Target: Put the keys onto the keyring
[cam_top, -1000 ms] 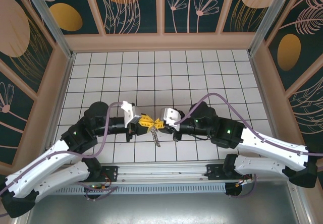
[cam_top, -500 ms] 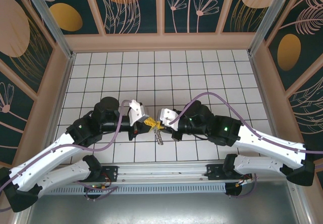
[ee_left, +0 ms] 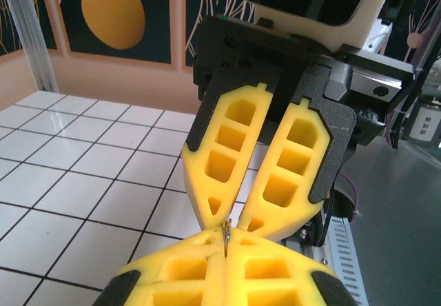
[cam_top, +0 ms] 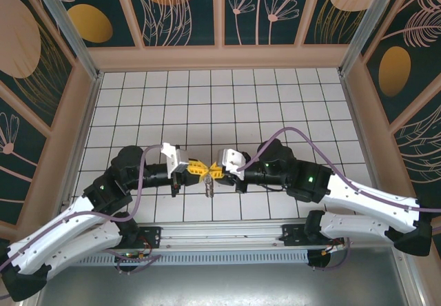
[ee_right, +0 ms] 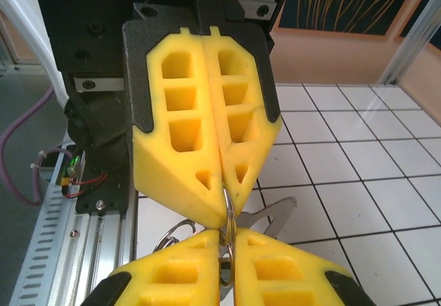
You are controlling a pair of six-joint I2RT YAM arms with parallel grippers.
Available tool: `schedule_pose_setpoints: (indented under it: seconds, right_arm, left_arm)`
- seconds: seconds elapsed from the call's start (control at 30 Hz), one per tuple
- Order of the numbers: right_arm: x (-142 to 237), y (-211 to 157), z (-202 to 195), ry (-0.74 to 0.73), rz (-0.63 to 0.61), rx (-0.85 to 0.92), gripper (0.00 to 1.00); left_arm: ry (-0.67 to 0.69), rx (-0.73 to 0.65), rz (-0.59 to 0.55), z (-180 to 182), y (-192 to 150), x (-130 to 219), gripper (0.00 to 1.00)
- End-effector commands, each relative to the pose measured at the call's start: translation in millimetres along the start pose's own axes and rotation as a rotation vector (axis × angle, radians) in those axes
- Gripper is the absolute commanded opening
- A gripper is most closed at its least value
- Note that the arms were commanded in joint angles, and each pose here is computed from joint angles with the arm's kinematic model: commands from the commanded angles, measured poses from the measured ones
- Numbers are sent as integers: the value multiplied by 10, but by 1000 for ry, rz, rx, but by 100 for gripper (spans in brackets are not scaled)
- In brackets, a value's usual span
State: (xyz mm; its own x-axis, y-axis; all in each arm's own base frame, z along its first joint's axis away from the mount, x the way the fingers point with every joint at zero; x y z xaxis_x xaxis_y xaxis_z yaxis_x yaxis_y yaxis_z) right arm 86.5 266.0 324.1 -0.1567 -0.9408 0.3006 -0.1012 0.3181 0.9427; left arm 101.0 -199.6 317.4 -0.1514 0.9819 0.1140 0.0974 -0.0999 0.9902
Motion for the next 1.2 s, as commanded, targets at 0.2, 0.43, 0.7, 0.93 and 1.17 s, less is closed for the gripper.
schedule_pose_setpoints:
  seconds: [0.2, 0.43, 0.7, 0.93, 1.17]
  right_arm:
    - [-44, -63, 68, 57, -21, -22, 17]
    - [11, -42, 68, 44, -48, -23, 9]
    - [120, -13, -2, -44, -62, -8, 0]
    - [42, -96, -107, -116, 77, 0, 0]
    - [-34, -77, -156, -124, 171, 25, 0]
  left_arm:
    - [-54, -68, -191, -95, 305, 59, 0]
    - [-83, -53, -228, -100, 275, 30, 0]
    - [-75, -29, -128, -78, 190, -5, 0]
    - [15, -16, 106, 31, 107, -39, 8]
    - [43, -5, 243, 98, -34, -75, 16]
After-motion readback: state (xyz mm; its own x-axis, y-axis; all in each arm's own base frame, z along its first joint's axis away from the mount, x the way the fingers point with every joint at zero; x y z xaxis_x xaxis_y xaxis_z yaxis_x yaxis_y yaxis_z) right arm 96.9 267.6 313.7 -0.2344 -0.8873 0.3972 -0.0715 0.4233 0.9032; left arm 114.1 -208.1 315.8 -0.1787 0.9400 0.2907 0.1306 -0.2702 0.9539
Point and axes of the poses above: each hand's point on the last joint's axis, 136 mm out from that joint toward the fingers, its own x axis back along the fingers, its own z axis along the line the jaws close on, y = z × x, the point moved 7 cm from there along x, back along the fingers, and after that the axes turned 1 degree about -x, right-handed, at the moved point
